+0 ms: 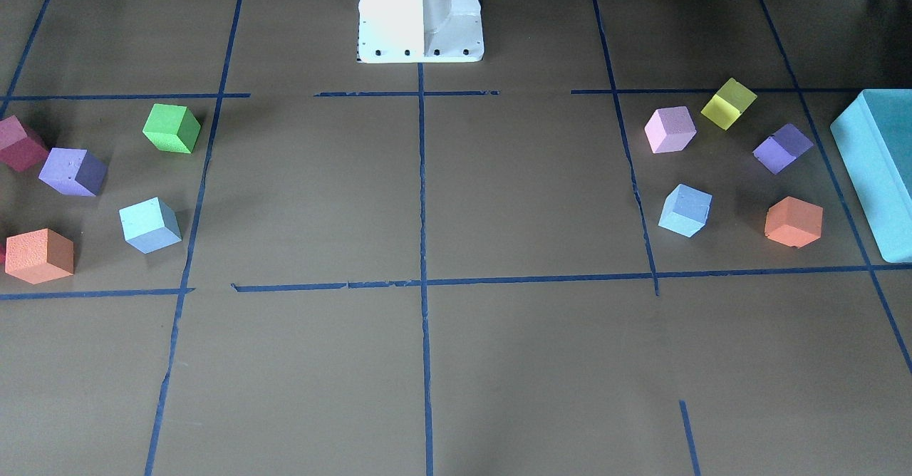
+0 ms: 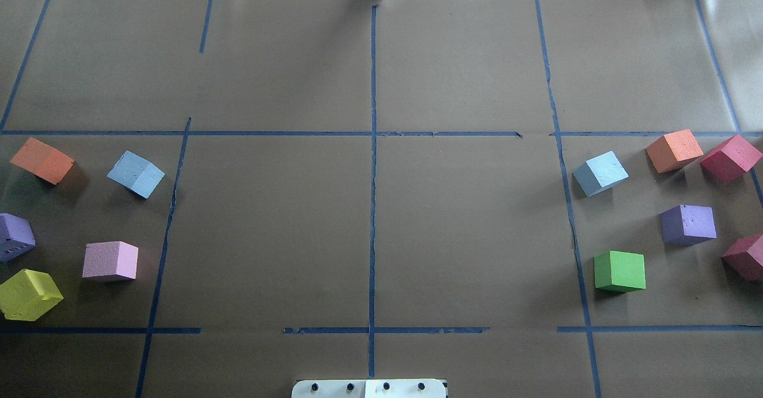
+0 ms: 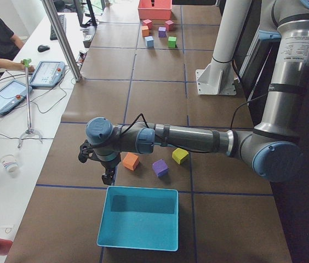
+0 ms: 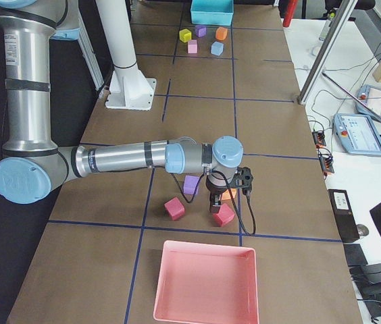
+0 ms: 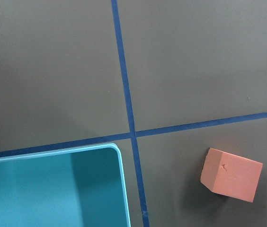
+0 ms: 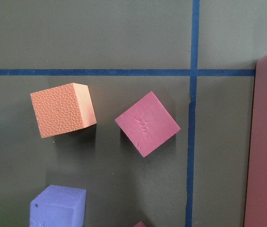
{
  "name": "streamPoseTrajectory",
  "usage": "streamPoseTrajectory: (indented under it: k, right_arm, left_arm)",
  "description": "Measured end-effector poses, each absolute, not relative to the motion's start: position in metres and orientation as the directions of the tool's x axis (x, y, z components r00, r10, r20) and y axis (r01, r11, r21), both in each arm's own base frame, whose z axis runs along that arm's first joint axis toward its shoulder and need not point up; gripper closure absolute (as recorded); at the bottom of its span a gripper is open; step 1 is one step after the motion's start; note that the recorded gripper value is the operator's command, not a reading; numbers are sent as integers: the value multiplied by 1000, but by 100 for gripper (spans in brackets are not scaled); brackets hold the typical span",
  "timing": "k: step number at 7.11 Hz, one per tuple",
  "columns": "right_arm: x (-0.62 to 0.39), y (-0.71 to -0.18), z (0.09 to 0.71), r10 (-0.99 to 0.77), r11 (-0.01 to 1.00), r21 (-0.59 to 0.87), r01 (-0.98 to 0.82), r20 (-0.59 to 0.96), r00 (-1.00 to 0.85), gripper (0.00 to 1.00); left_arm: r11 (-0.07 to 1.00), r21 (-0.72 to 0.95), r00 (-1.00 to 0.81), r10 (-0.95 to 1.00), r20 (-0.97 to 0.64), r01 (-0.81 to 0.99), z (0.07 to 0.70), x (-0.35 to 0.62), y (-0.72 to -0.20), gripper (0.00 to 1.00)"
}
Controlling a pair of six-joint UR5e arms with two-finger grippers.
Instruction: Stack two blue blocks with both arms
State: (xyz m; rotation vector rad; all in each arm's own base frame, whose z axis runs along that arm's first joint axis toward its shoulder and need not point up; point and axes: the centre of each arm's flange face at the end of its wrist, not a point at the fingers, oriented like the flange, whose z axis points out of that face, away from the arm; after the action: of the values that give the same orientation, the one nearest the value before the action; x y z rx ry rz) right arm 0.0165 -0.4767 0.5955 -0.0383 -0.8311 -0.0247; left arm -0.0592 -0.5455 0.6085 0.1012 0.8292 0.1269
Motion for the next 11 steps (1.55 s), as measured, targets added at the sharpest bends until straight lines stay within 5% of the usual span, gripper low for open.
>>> streamPoseTrajectory:
  k: [4,7,11]
  right_arm:
    - [-3,-481,580,-51,997,7,72,775,630,0]
    - [-107,-504,520,-321,947,249,203,726,608,0]
    - [-244,-518,456,-258,964,232,130,698,668,0]
  left_arm:
    - [989,129,659,147,-738,-76,622,-58,-523,0]
    - [989,128,620,146,-771,-73,626,-54,-506,0]
    - [987,144,592,155,-791,-67,626,-52,-499,0]
